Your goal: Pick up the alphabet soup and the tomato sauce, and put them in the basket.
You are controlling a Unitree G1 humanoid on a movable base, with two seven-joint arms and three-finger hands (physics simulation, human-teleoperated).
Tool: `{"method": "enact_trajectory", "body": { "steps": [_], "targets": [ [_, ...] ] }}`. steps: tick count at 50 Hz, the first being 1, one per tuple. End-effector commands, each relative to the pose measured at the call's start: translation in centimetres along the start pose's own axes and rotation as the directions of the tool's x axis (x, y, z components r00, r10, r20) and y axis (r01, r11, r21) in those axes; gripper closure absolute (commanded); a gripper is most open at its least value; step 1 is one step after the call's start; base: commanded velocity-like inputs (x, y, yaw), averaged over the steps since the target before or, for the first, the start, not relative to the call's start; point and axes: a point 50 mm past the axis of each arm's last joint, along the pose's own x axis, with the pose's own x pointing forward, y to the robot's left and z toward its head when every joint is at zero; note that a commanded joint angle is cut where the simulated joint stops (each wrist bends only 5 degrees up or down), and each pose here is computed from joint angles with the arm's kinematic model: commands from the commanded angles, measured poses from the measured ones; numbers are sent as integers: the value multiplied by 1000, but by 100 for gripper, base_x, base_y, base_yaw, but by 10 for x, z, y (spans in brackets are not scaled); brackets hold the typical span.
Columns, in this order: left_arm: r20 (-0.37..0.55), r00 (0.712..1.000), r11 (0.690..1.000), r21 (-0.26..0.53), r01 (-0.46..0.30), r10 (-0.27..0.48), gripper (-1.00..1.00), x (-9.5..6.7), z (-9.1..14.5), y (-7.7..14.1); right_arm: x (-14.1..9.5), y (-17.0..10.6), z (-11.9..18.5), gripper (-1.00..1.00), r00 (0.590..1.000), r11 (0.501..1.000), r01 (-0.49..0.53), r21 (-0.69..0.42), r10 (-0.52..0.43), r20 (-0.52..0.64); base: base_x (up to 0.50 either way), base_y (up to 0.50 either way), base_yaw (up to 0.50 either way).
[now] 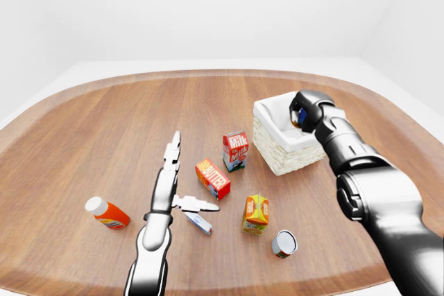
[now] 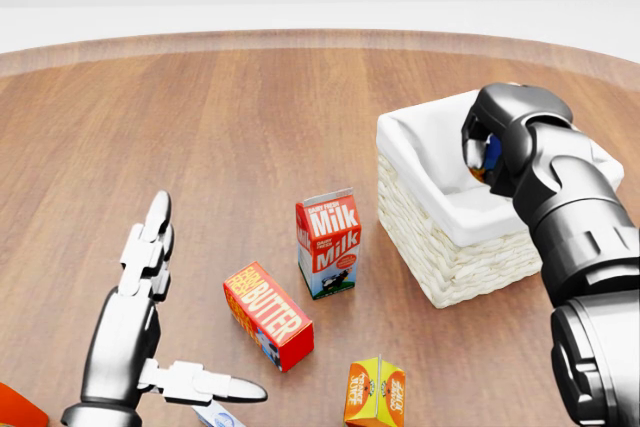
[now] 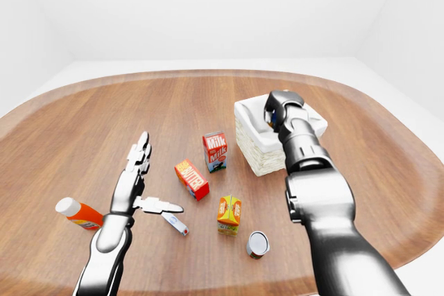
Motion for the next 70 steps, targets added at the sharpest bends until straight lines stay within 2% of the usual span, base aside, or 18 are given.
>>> {"method": "enact_trajectory", "body": {
  "steps": [1, 13, 14, 15, 16, 17, 38, 51, 58, 59, 62, 63, 67, 70],
  "targets": [
    [5, 1000, 1000, -12, -9, 9, -100, 0, 1, 1, 0, -4, 2, 100, 999, 999, 31, 9, -31, 8, 0, 0, 0],
    [6, 1000, 1000, -12, -7, 7, -100, 0, 1, 1, 0, -3, 3, 100, 1000, 1000, 25, 13, -26, 11, 0, 0, 0],
    [6, 1000, 1000, -13, -7, 7, -100, 0, 1, 1, 0, -3, 3, 94, 1000, 1000, 25, 14, -26, 12, 0, 0, 0],
    [5, 1000, 1000, -13, -7, 7, -100, 0, 1, 1, 0, -3, 3, 77, 1000, 1000, 24, 14, -24, 12, 0, 0, 0],
    [4, 1000, 1000, -13, -7, 7, -100, 0, 1, 1, 0, -2, 3, -45, 1000, 1000, 22, 16, -22, 11, 0, 0, 0],
    [9, 1000, 1000, -12, -6, 7, -100, -1, 2, 1, 0, -2, 3, -100, 1000, 1000, 20, 15, -20, 11, 0, 0, 0],
    [13, 1000, 1000, -12, -6, 6, -100, -1, 3, 1, 0, 0, 3, -100, 1000, 1000, 8, 23, -8, 12, 0, 0, 0],
    [13, 1000, 1000, -12, -6, 6, -100, -1, 3, 1, 0, -9, 5, -100, 999, 999, 38, 33, -38, 17, 0, 0, 0],
    [13, 1000, 1000, -12, -6, 6, -100, -1, 3, 1, -1, -18, 8, -100, 995, 980, 92, 177, -99, 27, 0, 0, 0],
    [13, 1000, 1000, -12, -6, 6, -100, -1, 3, 1, -1, -20, 8, -100, 993, 964, 102, 244, -112, 26, 0, 0, 0],
    [13, 1000, 1000, -12, -6, 6, -100, -1, 3, 1, -1, -23, 10, -100, 992, 957, 108, 270, -121, 31, 0, 0, 0],
    [13, 1000, 1000, -12, -6, 6, -100, -1, 3, 1, -2, -27, 11, -100, 990, 937, 124, 328, -141, 30, 0, 0, 0],
    [13, 1000, 1000, -12, -6, 6, -100, -1, 3, 1, -3, -33, 14, -100, 986, 889, 129, 440, -161, 36, 0, 0, 0],
    [13, 1000, 1000, -12, -6, 7, -100, -1, 3, 1, -3, -35, 18, -100, 983, 870, 132, 474, -176, 51, 0, 0, 0]
  ]
}}
